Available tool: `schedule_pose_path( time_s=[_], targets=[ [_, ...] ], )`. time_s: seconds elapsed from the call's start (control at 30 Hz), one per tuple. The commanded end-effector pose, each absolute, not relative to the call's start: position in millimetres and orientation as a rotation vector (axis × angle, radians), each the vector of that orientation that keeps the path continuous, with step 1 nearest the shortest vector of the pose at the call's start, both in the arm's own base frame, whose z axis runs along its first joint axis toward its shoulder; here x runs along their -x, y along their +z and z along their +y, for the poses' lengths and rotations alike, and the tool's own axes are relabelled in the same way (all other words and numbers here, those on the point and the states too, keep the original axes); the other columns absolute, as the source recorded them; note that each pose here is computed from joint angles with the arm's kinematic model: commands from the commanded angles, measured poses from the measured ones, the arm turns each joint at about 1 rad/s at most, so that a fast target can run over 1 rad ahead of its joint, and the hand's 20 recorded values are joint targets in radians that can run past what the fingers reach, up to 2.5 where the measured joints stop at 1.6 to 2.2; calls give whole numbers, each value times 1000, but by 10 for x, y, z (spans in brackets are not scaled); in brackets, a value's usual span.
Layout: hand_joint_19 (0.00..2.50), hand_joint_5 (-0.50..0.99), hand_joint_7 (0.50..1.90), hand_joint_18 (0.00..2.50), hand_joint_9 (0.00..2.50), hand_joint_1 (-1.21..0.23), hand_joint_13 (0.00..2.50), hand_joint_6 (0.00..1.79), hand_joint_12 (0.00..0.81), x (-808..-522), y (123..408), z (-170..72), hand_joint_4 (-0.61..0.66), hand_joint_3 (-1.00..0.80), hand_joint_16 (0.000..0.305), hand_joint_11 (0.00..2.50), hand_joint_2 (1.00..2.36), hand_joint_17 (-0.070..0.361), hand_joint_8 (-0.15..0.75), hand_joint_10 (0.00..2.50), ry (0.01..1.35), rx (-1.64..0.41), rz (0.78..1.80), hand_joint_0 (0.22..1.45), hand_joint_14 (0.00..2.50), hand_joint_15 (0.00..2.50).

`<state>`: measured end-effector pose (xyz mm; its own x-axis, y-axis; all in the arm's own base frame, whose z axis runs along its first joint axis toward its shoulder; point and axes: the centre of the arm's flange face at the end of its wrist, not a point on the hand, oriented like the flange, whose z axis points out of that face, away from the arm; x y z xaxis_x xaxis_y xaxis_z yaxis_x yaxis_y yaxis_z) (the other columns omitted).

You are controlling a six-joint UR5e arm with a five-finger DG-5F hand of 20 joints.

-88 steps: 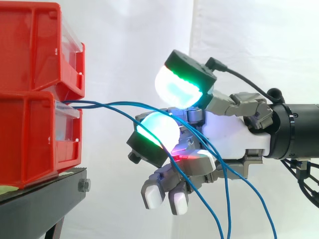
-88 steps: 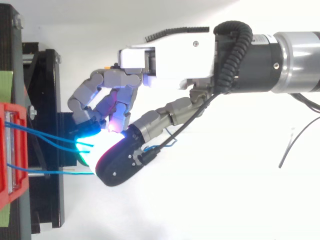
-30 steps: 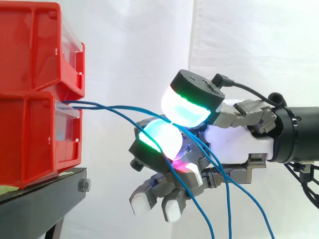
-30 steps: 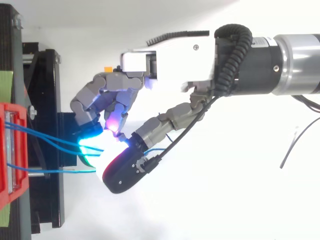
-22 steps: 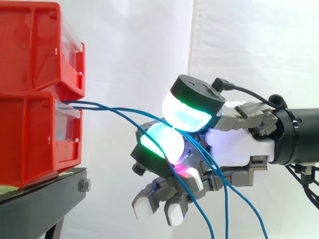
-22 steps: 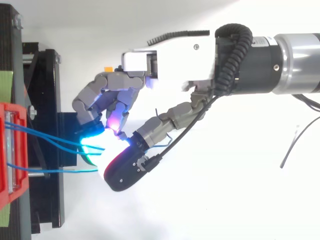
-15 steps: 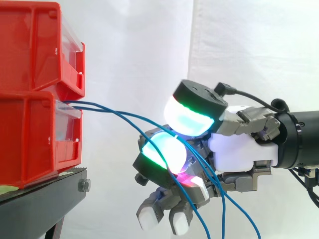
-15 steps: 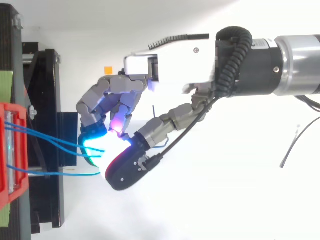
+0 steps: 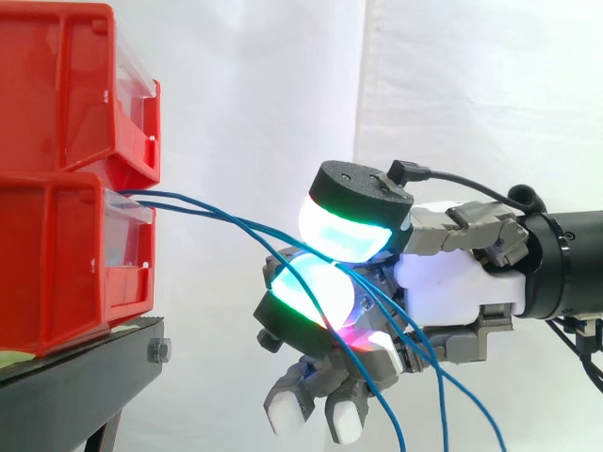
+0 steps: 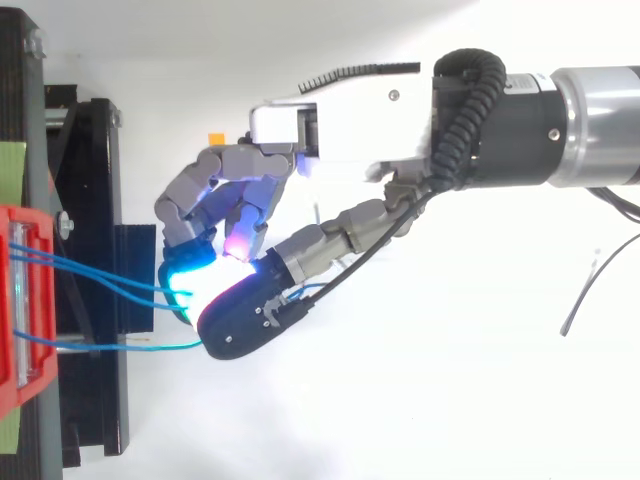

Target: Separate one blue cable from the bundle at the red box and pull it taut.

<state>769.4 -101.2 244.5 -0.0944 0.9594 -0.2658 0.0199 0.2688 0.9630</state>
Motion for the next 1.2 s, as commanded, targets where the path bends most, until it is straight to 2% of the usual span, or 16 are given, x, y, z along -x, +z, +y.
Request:
schedule_pose_path(
  time_s=[0.0, 0.13, 0.2, 0.27, 0.3, 0.47, 0.7, 1.0, 1.1, 1.17],
  targets=[
    [744, -151, 1175, 642, 1109, -738, 605, 840, 364, -7693, 2435, -1010, 53, -179, 49, 1117, 1018, 110, 314, 24, 1055, -985, 1417, 593, 20, 489],
    [719, -176, 1175, 648, 1070, -846, 602, 869, 358, -7692, 2435, -1024, 31, -172, 49, 1137, 1019, 109, 303, 25, 1054, -988, 1415, 638, 20, 485],
    [688, -184, 1225, 664, 1064, -886, 603, 877, 359, -7691, 2447, -1024, -19, -271, 49, 1132, 1017, 110, 301, 24, 1054, -987, 1414, 705, 20, 465],
    [670, -186, 1207, 676, 1061, -889, 606, 885, 351, -7688, 2428, -1024, -36, -368, 49, 1148, 1011, 109, 298, 24, 1053, -989, 1416, 742, 18, 458],
    [667, -189, 1245, 681, 1065, -904, 615, 895, 349, -7689, 2428, -1025, -43, -410, 48, 1142, 1008, 109, 295, 24, 1052, -990, 1415, 770, 18, 464],
    [669, -186, 1240, 705, 1107, -891, 656, 911, 338, -7689, 2428, -1028, -84, -500, 47, 1155, 1000, 107, 293, 23, 1051, -993, 1413, 811, 19, 482],
    [654, -173, 1284, 742, 1167, -878, 705, 914, 330, -7671, 2408, -1027, -53, -500, 46, 1157, 1000, 104, 304, 24, 1059, -1016, 1420, 764, 19, 479],
    [708, -141, 1258, 745, 1232, -730, 731, 900, 338, -7671, 2416, -992, 21, -500, 46, 1127, 1000, 103, 300, 23, 1082, -1037, 1414, 623, 22, 512],
    [725, -132, 1256, 745, 1248, -676, 738, 894, 341, -7672, 2405, -992, -14, -500, 46, 1123, 1000, 103, 299, 24, 1087, -1044, 1412, 603, 22, 513],
    [733, -125, 1277, 740, 1268, -585, 748, 882, 340, -7674, 2416, -969, -78, -500, 46, 1111, 1000, 102, 288, 24, 1093, -1045, 1411, 611, 20, 524]
  ],
)
